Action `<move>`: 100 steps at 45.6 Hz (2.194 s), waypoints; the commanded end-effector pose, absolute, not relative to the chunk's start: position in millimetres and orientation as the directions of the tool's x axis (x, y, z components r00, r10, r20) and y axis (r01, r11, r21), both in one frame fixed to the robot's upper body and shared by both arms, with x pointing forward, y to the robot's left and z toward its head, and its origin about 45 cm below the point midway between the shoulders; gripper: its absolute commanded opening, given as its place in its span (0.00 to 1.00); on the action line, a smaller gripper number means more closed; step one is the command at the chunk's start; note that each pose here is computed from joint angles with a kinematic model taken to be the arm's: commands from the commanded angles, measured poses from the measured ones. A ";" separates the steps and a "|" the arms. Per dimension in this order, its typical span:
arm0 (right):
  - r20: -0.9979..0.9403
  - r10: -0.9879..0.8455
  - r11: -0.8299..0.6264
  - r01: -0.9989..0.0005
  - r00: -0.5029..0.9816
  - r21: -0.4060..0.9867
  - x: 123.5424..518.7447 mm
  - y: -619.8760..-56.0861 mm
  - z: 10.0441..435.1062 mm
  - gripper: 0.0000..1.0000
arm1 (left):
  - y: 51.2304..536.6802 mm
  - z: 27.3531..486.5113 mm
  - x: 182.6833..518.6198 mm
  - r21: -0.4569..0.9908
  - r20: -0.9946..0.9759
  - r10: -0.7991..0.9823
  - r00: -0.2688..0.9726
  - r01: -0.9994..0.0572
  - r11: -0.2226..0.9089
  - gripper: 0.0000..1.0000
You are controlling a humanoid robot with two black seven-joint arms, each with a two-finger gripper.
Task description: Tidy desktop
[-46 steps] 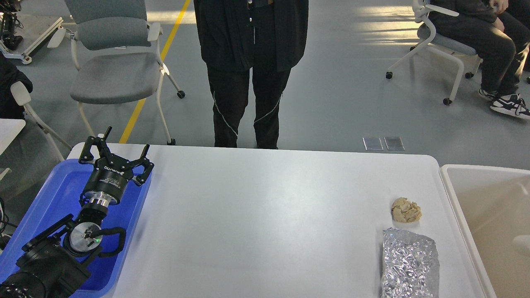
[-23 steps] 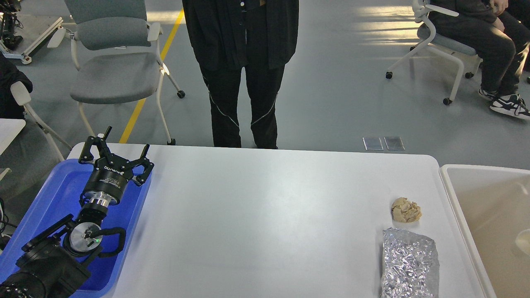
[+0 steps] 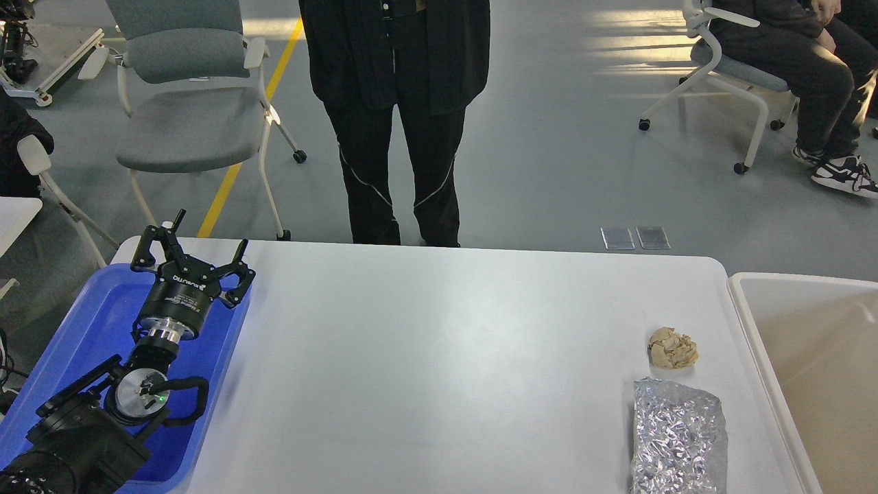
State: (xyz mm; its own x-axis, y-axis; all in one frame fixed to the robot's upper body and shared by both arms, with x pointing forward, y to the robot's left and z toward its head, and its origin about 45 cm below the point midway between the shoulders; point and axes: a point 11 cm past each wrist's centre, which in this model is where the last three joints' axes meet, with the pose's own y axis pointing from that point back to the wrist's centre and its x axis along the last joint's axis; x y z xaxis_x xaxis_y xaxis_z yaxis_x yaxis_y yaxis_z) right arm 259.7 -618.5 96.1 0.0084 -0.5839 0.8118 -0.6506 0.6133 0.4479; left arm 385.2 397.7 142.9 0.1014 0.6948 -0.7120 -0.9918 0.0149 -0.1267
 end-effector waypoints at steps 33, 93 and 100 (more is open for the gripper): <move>0.691 -0.688 0.545 -0.786 -0.221 0.292 292.8 -647.5 172.2 1.00 | 397.7 142.9 385.2 -0.126 -0.712 0.695 0.101 -0.992 0.015 1.00; -0.344 -0.939 0.034 -0.995 0.000 -0.095 370.6 -387.2 168.6 1.00 | 397.9 143.0 385.2 -0.128 -0.713 0.694 0.101 -0.992 0.013 1.00; -0.337 -0.940 0.076 -0.995 -0.051 -0.063 365.1 -401.2 157.7 1.00 | 398.0 143.0 385.2 -0.128 -0.713 0.694 0.101 -0.992 0.013 1.00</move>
